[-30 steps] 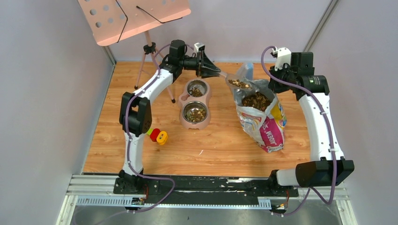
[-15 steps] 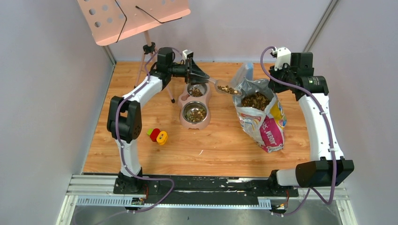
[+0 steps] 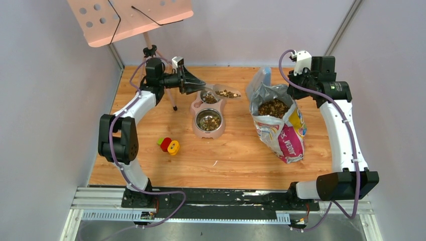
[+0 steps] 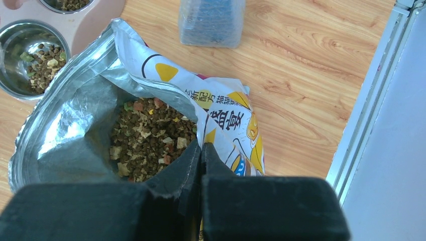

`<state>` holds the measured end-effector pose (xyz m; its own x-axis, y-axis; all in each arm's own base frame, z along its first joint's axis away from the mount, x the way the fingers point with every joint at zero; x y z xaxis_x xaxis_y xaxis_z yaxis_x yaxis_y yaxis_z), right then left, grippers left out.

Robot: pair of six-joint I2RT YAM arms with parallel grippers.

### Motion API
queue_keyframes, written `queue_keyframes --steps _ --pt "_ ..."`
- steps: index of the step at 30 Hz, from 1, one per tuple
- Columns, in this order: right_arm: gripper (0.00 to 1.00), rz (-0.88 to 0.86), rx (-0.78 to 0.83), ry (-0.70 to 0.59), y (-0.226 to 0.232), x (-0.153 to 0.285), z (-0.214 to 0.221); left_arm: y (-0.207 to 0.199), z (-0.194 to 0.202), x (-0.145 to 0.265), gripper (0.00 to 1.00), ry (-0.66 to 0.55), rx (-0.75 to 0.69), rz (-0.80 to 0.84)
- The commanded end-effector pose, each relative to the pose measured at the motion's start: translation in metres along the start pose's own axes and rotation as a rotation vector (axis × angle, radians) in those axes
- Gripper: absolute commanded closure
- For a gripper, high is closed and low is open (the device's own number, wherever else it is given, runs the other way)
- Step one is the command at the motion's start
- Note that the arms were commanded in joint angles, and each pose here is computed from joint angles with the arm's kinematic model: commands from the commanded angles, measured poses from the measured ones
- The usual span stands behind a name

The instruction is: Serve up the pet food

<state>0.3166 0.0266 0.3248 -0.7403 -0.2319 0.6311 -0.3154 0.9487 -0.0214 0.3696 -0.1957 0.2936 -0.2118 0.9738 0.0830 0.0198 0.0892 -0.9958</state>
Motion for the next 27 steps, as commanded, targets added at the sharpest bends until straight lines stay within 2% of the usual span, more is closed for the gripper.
queue_keyframes --steps 1,10,17,27 --pt "1.00 0.009 0.056 -0.187 -0.003 0.008 -0.036 -0.019 -0.001 0.005 1.00 -0.054 -0.115 0.041" --pt "1.00 0.003 0.056 -0.180 -0.001 0.008 -0.029 -0.011 -0.004 0.005 1.00 -0.148 -0.130 0.035" --pt "1.00 0.005 0.060 -0.172 -0.002 0.005 -0.029 -0.026 0.007 0.001 1.00 -0.174 -0.210 0.070" --pt "1.00 0.006 0.070 -0.155 -0.004 0.003 -0.029 -0.027 0.022 0.016 1.00 -0.251 -0.257 0.046"
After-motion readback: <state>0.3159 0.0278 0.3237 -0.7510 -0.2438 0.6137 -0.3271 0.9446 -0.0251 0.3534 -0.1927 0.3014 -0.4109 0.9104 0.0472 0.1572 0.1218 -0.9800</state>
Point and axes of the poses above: each gripper's point midway between its finger pads, its own x axis back along the fingers, its own y axis along the line the jaws close on, z = x × y, the point moved 5 cm from there along x, back along the fingers, and after that the axes turned 2 degrees about -x, right-handed, at the moved point
